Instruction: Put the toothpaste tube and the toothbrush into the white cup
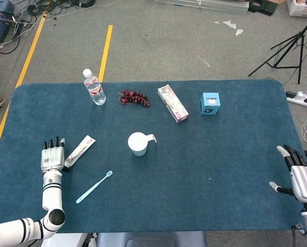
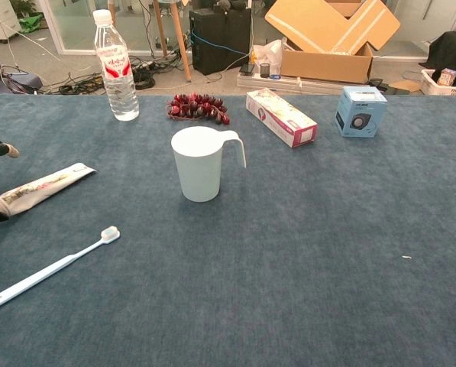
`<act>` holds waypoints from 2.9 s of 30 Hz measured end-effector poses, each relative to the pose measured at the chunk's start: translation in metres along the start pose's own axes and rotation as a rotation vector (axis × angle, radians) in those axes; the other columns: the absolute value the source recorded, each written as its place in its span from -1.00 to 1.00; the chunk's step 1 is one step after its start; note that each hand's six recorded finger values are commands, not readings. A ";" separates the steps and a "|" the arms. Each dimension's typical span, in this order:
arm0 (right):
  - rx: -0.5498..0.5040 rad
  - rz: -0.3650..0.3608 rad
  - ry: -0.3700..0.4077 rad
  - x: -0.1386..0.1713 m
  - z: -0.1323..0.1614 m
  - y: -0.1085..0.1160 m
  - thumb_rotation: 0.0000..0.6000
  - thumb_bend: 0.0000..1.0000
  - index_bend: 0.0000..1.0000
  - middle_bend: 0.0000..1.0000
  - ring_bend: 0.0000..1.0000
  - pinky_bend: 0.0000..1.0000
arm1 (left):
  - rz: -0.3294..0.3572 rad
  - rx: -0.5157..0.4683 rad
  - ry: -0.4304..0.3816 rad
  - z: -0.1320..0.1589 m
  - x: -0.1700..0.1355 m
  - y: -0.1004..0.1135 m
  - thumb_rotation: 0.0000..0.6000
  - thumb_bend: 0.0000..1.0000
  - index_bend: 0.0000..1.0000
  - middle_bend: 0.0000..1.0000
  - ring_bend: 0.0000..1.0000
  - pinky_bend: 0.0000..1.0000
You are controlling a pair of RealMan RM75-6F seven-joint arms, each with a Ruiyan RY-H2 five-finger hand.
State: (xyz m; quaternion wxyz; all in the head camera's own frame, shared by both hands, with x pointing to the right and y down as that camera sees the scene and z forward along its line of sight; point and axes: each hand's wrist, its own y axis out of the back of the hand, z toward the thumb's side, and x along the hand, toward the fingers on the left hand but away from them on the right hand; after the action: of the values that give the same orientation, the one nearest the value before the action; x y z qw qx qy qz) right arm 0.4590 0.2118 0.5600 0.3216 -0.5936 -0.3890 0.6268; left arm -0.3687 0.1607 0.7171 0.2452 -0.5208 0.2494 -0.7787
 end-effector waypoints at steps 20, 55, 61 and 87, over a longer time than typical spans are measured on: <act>-0.001 -0.004 -0.001 0.000 -0.001 0.001 1.00 -0.97 -0.71 -0.77 -0.77 -0.27 | 0.044 0.038 0.031 -0.007 0.010 0.004 1.00 -1.00 -1.00 -1.00 -1.00 -0.97; -0.003 -0.007 0.001 0.001 0.000 0.002 1.00 -0.97 -0.71 -0.77 -0.77 -0.27 | 0.083 -0.026 0.011 0.000 0.022 0.015 1.00 -1.00 -1.00 -1.00 -1.00 -0.97; -0.003 -0.007 0.001 0.001 0.000 0.002 1.00 -0.97 -0.71 -0.77 -0.77 -0.27 | 0.026 -0.074 -0.011 0.005 0.015 0.016 1.00 -1.00 -1.00 -1.00 -1.00 -0.97; -0.008 -0.009 0.003 0.002 0.000 0.003 1.00 -0.97 -0.71 -0.77 -0.77 -0.27 | -0.006 -0.259 0.043 -0.006 0.016 0.006 1.00 -0.98 -0.26 -1.00 -1.00 -0.97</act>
State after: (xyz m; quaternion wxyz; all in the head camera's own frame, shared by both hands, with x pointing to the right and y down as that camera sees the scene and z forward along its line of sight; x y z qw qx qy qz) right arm 0.4592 0.2116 0.5564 0.3227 -0.5938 -0.3937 0.6231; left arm -0.3789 0.1467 0.7224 0.1684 -0.5321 0.3515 -0.7517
